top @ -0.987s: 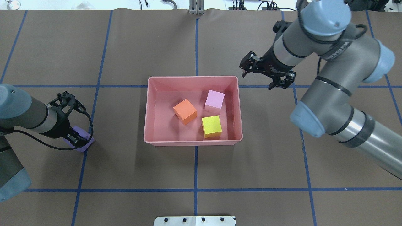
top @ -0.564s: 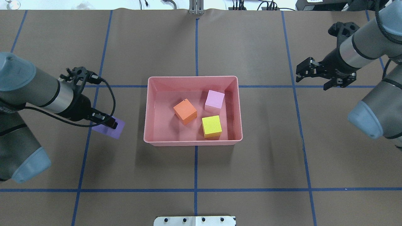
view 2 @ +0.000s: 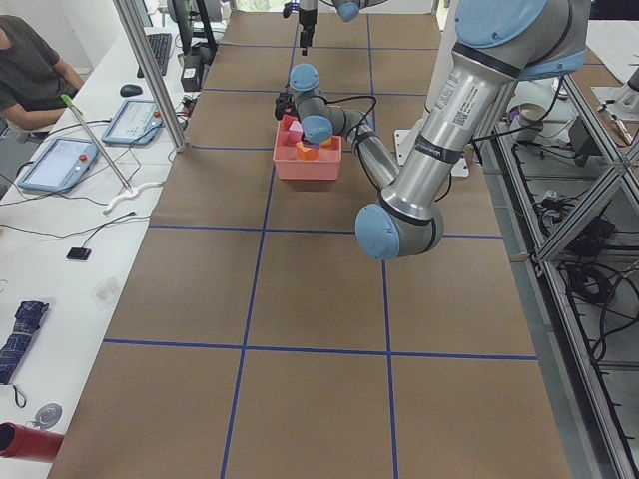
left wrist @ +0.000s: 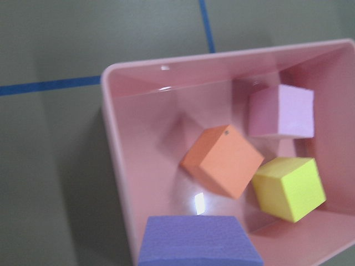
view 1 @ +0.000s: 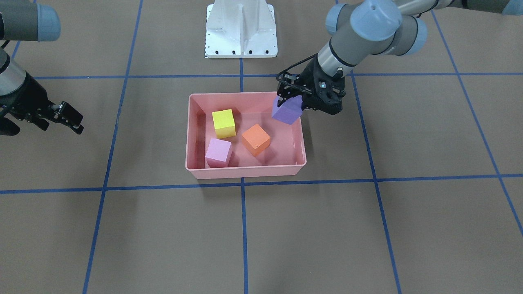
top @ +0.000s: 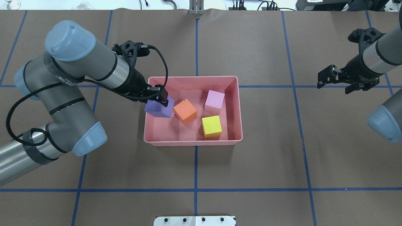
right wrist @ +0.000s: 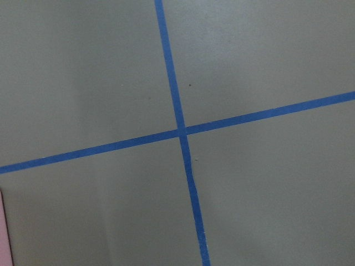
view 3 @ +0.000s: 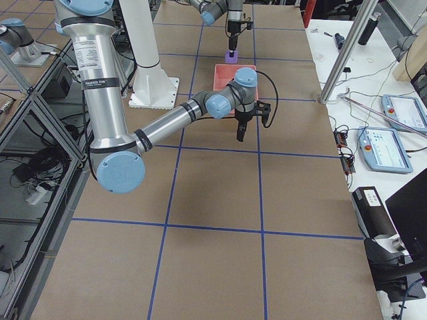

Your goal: Place blocks into pink bin with both arms

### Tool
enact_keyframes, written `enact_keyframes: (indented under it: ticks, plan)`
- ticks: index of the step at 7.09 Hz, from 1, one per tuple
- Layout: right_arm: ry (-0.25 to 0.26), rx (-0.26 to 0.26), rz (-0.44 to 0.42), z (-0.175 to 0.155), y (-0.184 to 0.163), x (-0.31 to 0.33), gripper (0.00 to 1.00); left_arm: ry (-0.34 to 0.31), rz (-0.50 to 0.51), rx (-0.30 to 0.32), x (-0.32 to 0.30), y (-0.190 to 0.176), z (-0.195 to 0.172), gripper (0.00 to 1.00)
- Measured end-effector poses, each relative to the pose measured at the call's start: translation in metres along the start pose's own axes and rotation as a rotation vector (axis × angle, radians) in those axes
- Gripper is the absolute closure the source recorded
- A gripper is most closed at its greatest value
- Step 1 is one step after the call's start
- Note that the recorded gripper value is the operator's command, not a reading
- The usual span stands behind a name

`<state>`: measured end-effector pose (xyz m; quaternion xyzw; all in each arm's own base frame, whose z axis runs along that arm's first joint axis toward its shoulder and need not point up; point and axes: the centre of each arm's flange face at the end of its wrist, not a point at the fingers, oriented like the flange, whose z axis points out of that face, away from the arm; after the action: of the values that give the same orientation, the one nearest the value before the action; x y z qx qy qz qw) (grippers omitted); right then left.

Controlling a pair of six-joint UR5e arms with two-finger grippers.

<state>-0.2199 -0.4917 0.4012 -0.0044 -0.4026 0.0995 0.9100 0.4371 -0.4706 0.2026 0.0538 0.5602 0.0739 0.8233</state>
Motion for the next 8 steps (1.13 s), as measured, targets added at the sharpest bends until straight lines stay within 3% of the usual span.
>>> enact_keyframes:
  ticks: [3,6,8]
  plan:
    - [0.002,0.002,-0.002,-0.001,-0.001,0.002,0.0,-0.027,0.002,0.019,-0.014,0.011,0.006,0.0]
    - [0.012,0.018,-0.014,-0.009,-0.008,0.024,0.0,-0.068,-0.008,0.044,-0.101,0.076,-0.062,0.0]
    - [0.047,0.024,-0.09,-0.018,-0.014,0.089,0.0,-0.172,0.064,0.052,-0.186,0.094,-0.097,0.0]
